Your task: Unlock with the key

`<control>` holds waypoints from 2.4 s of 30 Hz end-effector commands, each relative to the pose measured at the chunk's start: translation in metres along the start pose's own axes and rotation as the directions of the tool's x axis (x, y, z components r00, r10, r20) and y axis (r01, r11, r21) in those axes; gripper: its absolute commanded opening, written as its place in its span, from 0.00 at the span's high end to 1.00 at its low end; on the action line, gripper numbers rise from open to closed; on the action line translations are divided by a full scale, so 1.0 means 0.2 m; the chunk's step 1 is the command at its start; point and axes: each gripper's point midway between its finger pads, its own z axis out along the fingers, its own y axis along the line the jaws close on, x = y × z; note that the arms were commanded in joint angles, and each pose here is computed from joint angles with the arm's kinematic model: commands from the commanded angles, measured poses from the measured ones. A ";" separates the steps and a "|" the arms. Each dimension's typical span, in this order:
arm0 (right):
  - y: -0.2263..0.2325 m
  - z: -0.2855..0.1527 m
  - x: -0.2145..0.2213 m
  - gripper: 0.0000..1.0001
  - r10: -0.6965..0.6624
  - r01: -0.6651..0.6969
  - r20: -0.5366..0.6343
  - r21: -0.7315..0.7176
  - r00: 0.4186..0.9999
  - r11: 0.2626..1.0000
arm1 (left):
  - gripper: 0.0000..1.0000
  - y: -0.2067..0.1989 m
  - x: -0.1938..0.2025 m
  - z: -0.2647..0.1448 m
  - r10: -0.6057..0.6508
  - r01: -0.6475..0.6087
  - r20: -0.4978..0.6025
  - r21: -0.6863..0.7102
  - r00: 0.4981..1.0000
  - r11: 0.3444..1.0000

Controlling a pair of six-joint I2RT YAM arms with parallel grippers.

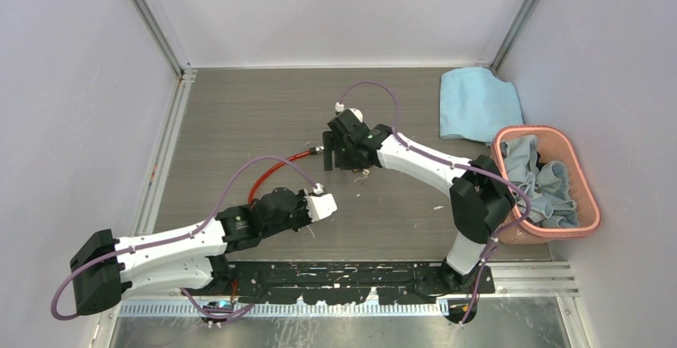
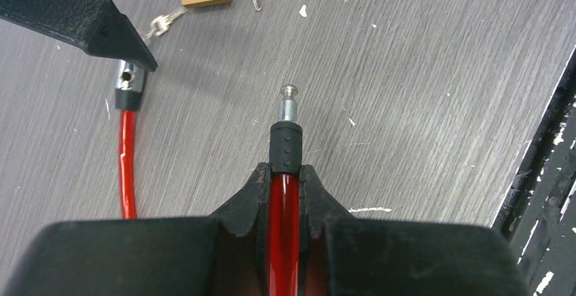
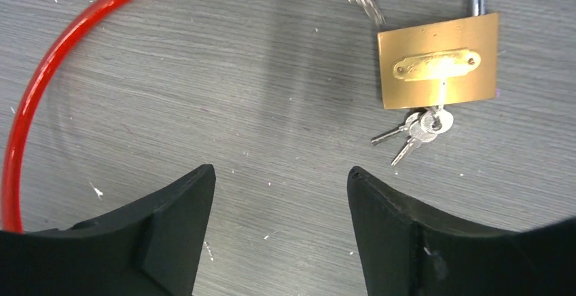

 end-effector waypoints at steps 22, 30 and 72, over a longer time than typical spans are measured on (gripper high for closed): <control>-0.30 -0.64 -0.17 0.00 -0.040 -0.005 0.258 0.172 0.965 0.985 | 1.00 0.05 0.05 0.08 -0.035 0.031 -0.060 -0.064 0.998 0.997; -0.38 -0.79 -0.14 0.00 -0.023 -0.033 0.312 0.175 0.950 0.984 | 1.00 0.16 0.06 0.16 -0.056 0.049 -0.072 -0.104 0.996 0.993; -0.58 -0.91 -0.15 0.00 0.011 -0.144 0.528 0.212 0.849 0.967 | 0.00 0.73 0.12 -0.30 -0.289 0.244 0.029 -0.621 0.957 0.745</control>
